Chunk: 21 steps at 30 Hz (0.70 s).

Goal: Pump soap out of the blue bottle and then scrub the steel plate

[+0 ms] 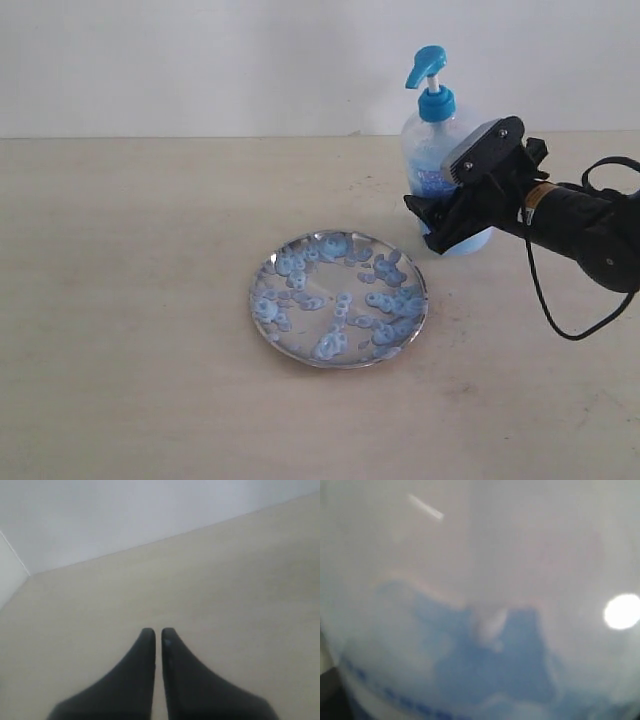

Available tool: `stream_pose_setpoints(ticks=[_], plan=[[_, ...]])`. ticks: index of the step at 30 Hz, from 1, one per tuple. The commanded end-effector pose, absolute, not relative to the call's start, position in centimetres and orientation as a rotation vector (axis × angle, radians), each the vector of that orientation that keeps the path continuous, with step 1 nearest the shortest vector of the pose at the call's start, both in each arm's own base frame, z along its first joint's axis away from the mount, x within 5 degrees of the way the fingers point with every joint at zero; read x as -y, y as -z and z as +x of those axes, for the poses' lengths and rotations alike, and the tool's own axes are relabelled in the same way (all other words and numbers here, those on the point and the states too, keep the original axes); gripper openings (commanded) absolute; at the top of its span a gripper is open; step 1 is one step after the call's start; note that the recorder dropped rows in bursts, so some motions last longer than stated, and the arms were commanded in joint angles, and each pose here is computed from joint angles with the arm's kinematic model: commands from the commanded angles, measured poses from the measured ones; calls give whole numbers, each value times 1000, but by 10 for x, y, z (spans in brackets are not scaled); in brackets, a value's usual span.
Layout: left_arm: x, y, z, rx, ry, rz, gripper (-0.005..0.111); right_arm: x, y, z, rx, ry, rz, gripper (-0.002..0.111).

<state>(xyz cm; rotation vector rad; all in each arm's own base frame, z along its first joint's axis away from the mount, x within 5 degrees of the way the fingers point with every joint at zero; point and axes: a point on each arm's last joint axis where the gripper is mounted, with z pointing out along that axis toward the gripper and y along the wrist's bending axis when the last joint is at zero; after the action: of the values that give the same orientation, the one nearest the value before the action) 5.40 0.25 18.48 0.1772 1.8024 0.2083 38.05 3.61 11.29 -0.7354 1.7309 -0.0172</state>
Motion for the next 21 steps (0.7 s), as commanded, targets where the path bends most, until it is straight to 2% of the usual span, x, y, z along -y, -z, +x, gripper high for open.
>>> stream_pose_setpoints(ticks=[1, 11, 21], plan=[[4, -190, 55, -1739, 70, -41, 4, -35, -99, 374, -1798, 64, -859, 3], [6, -203, 56, -1565, 451, -382, 4, -35, -99, 374, -1799, 61, -856, 3], [5, -206, 56, -1523, 518, -459, 4, -35, -99, 374, -1804, 53, -845, 3]])
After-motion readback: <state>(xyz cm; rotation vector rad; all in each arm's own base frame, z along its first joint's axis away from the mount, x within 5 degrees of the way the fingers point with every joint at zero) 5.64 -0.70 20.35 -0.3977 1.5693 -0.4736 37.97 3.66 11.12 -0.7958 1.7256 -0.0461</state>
